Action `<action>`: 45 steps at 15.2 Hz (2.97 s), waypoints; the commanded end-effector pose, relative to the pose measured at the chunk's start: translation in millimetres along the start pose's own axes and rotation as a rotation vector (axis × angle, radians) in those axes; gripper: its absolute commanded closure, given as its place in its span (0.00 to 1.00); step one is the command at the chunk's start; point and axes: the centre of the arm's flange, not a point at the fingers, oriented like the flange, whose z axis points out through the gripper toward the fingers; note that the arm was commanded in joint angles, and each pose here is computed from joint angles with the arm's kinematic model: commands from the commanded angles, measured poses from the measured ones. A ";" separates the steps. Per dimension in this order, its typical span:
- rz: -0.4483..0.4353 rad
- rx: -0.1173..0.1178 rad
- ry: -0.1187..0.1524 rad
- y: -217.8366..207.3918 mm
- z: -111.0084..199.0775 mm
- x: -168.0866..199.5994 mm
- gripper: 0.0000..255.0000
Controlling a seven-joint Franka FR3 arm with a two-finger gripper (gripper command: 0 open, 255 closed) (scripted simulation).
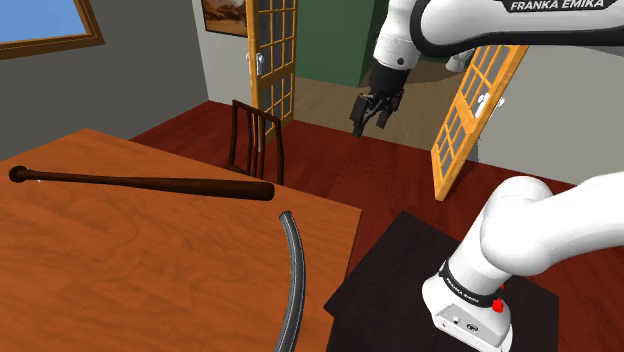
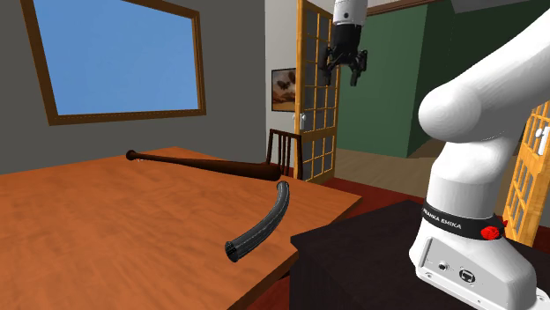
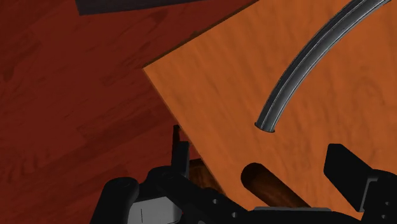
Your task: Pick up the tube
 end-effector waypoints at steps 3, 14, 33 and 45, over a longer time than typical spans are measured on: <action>-0.002 -0.005 -0.018 -26.8 44.8 -1.8 0.00; -0.010 -0.018 -0.071 -108.0 165.7 -10.6 0.00; -0.021 -0.037 -0.147 -221.7 356.0 -37.1 0.00; -0.021 -0.037 -0.147 -220.9 379.4 -40.4 1.00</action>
